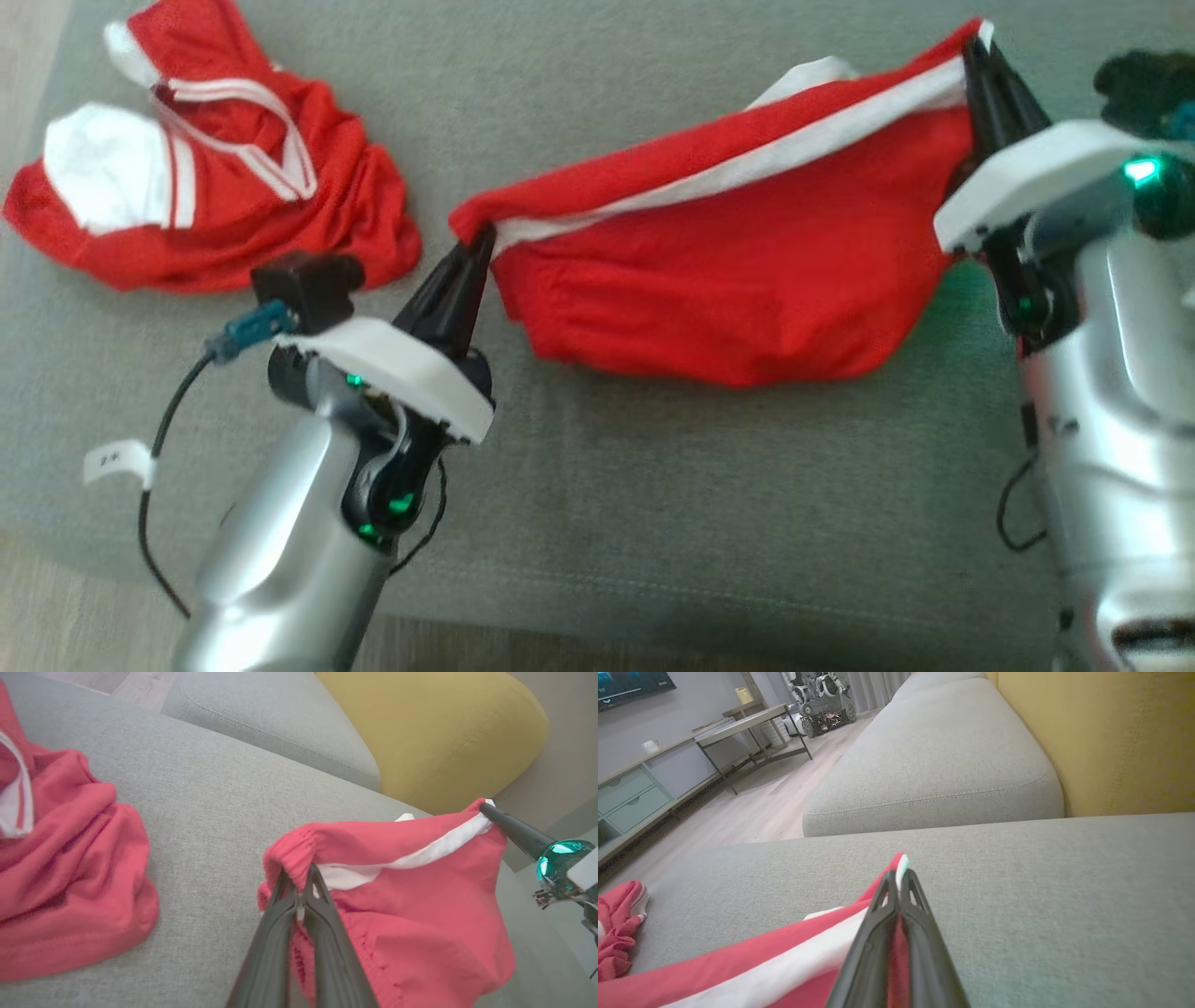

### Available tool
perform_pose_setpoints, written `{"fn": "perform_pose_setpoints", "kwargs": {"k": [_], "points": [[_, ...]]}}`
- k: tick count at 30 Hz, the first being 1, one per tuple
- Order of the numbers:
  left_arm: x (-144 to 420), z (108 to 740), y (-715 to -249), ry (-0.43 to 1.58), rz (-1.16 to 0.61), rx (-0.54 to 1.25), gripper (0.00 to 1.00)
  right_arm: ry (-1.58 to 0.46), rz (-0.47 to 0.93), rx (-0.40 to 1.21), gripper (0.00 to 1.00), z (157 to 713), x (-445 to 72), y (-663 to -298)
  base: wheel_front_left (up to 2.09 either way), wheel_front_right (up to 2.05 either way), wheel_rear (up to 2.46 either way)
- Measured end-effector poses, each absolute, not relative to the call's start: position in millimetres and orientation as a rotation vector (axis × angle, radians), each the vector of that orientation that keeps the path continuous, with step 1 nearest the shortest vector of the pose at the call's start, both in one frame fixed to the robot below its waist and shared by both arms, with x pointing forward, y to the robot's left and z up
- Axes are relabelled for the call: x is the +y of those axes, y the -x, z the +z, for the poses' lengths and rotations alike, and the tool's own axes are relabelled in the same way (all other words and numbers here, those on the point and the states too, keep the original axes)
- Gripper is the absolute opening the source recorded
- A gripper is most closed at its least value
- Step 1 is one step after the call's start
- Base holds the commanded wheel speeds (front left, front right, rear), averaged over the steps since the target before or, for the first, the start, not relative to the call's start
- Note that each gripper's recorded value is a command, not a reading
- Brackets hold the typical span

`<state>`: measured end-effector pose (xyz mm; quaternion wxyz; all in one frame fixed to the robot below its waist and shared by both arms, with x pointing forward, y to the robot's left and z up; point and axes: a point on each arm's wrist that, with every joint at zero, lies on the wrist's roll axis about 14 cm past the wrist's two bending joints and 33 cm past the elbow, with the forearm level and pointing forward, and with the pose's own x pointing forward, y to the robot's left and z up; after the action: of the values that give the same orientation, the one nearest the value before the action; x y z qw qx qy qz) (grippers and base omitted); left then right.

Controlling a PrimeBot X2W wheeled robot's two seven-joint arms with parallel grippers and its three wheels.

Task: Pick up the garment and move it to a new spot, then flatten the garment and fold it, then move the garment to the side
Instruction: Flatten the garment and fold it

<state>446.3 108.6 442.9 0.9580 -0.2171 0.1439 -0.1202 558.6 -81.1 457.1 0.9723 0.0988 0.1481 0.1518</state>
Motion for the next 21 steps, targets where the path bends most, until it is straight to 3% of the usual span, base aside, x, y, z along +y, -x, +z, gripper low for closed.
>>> {"fn": "perform_pose_setpoints", "kwargs": {"k": [8,9,10,11,21], "points": [[123,415,-453,0.445,-0.184,0.344,0.0,-0.18,0.355,0.389,0.0,412,-53,-574,0.0,0.0,0.0],[122,412,-452,0.446,-0.189,0.353,0.29,-0.176,0.36,0.397,0.18,407,-51,-572,0.0,0.0,0.0],[120,410,-451,0.446,-0.191,0.358,0.71,-0.173,0.364,0.398,0.47,403,-49,-571,0.0,0.0,0.0],[119,408,-451,0.442,-0.193,0.361,1.0,-0.172,0.367,0.397,1.0,401,-48,-570,0.0,0.0,0.0],[121,425,-450,0.348,-0.172,0.24,1.0,-0.156,0.393,0.195,1.0,440,-47,-567,0.0,0.0,0.0]]}}
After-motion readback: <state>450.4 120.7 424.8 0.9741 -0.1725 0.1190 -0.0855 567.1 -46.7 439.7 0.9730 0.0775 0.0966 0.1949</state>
